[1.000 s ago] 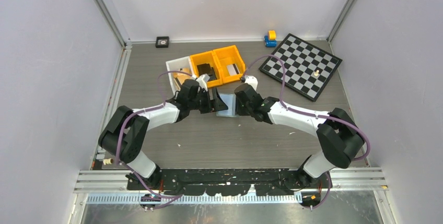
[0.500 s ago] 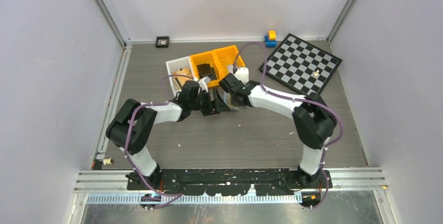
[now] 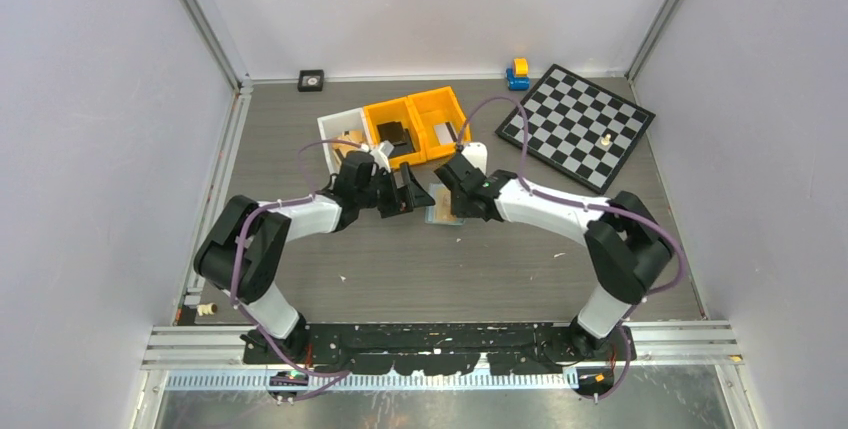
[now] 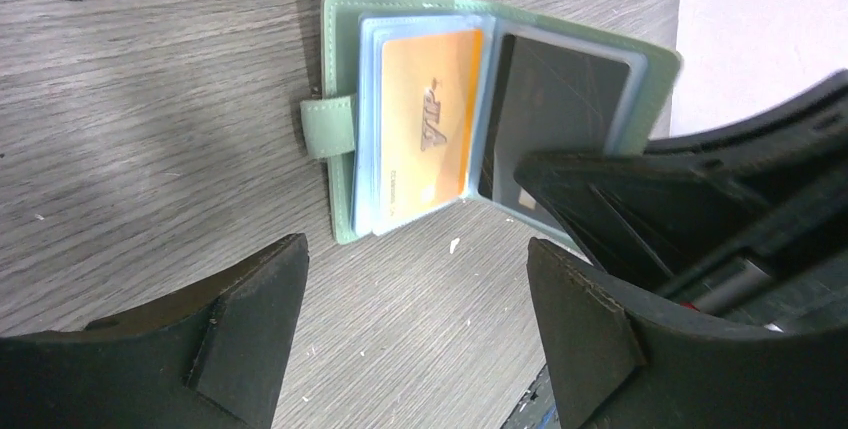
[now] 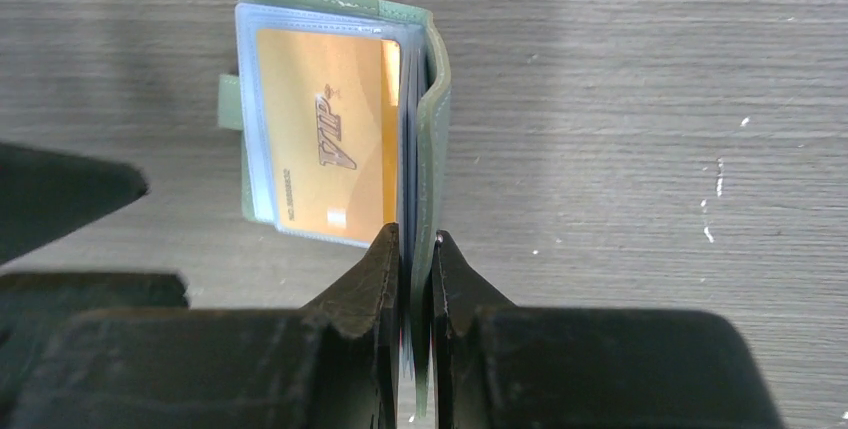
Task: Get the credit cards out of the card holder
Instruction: Remove the credit card from the card holder.
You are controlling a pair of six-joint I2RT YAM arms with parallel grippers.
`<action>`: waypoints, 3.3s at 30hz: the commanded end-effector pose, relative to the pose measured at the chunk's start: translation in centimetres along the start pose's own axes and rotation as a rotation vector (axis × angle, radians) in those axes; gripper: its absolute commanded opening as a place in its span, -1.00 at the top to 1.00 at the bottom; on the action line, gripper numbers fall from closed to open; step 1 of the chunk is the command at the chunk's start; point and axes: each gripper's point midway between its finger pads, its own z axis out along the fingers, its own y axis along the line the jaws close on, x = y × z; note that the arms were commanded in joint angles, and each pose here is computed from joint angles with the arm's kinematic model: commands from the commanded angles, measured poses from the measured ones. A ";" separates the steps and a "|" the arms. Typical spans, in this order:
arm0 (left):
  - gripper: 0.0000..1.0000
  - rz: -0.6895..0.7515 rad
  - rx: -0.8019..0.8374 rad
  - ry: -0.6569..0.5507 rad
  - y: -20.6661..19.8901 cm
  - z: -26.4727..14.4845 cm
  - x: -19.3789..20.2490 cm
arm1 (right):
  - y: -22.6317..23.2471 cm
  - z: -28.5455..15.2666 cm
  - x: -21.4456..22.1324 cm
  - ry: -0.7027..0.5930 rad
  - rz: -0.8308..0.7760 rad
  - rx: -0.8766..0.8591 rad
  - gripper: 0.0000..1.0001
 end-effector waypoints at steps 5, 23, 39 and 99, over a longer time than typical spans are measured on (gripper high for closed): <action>-0.70 -0.026 0.163 -0.113 -1.5 -1.7 -2.4 | 2.8 -5.8 -4.9 -0.195 0.203 -0.411 1.00; -0.60 0.051 0.341 -0.212 -5.4 -4.4 -3.7 | 5.6 -10.6 -6.3 -0.177 0.245 -0.801 0.99; 0.50 -0.022 0.405 -0.248 -4.5 -5.1 -4.8 | 5.3 -10.2 -6.3 -0.174 0.260 -0.800 0.99; 1.00 -0.068 0.386 -0.276 -3.7 -6.2 -5.1 | -1.7 -9.6 -7.8 -0.362 0.378 -0.564 -0.25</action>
